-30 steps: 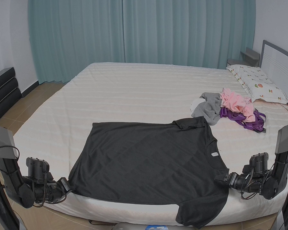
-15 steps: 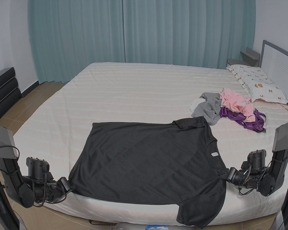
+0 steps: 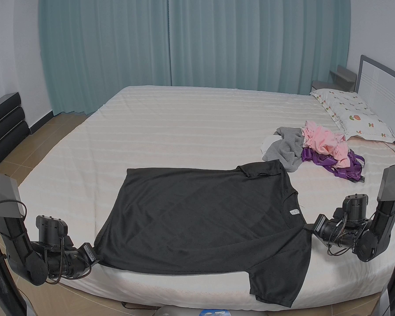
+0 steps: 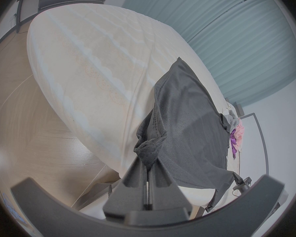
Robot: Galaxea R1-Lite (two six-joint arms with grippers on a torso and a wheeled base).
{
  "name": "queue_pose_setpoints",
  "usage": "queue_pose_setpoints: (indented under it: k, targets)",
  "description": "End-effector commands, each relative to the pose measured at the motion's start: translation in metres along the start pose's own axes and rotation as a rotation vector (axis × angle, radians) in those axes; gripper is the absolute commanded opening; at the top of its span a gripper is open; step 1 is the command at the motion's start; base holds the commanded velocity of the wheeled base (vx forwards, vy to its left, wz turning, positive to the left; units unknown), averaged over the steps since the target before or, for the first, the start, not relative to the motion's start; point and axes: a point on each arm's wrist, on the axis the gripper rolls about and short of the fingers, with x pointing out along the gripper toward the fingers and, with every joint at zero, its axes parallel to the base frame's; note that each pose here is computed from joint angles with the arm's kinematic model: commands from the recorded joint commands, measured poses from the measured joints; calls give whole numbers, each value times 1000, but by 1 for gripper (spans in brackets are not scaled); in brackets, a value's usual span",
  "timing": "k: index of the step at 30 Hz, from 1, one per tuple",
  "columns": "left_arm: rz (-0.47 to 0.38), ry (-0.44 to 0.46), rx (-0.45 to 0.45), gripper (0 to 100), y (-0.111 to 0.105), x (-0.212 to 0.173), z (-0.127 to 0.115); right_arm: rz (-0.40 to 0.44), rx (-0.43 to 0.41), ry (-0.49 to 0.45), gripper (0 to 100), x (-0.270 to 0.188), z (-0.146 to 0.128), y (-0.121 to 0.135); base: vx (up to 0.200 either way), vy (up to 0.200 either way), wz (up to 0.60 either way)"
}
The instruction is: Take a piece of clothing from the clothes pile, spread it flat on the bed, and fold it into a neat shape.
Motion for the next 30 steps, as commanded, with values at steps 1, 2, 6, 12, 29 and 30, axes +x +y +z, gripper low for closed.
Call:
queue_pose_setpoints:
  k: [1, 2, 6, 12, 29, 30]
  targets:
    - [-1, -1, 0, 0, 0, 0, 0, -1, -1, 5, 100, 3, -1, -1, 0, 0, 0]
    - [0, 0, 0, 0, 0, 1, 0, -3, 2, 7, 100, 4, -1, -2, 0, 0, 0]
    - [1, 2, -1, 0, 0, 1, 0, -7, 5, -6, 100, -2, 1, -4, 0, 0, 0]
    - [2, 1, -2, 0, 0, 1, 0, -32, -36, 19, 100, -27, -5, -11, 0, 0, 0]
    - [2, 3, -1, 0, 0, 2, 0, -2, -139, 329, 100, -54, -58, -19, 0, 0, 0]
    - [2, 3, -1, 0, 0, 2, 0, -2, -139, 329, 100, -54, -58, -19, 0, 0, 0]
